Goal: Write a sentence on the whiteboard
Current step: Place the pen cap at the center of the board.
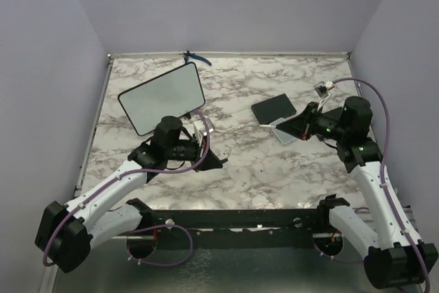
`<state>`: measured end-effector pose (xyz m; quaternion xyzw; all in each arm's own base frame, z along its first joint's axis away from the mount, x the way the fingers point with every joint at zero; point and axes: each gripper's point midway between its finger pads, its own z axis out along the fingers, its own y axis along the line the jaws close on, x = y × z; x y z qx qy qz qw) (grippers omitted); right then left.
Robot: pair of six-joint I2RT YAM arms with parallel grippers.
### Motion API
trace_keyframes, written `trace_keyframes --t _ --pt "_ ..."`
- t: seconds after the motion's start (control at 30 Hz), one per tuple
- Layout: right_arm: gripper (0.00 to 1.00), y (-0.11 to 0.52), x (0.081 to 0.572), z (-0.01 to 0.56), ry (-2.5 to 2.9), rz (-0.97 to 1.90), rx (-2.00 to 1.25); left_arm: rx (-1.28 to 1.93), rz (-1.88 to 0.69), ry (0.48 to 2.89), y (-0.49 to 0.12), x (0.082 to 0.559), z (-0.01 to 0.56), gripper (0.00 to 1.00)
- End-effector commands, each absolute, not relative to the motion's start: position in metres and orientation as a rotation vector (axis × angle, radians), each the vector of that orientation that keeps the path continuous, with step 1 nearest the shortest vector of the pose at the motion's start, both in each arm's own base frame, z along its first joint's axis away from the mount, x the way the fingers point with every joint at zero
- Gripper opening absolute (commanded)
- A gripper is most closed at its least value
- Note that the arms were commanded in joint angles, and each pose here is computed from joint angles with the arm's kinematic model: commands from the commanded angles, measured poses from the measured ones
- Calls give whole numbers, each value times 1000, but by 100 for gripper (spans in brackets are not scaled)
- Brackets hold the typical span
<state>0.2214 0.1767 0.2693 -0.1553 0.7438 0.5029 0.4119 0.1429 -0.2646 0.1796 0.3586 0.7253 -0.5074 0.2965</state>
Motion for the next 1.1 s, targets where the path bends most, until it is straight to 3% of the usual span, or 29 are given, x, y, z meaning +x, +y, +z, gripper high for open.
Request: trace_keyframes --t 0.0,0.17,0.83,1.07 --pt "0 141 239 244 2025 931 -226 903 -1035 2047 -253 168 148 0" --pt "0 125 244 238 1992 800 -147 950 -783 2103 -280 164 127 0" --pt "0 126 245 226 1940 816 -124 925 -515 2204 -330 152 61 0" --pt "0 128 248 221 1942 837 -120 950 -505 2264 -326 143 41 14"
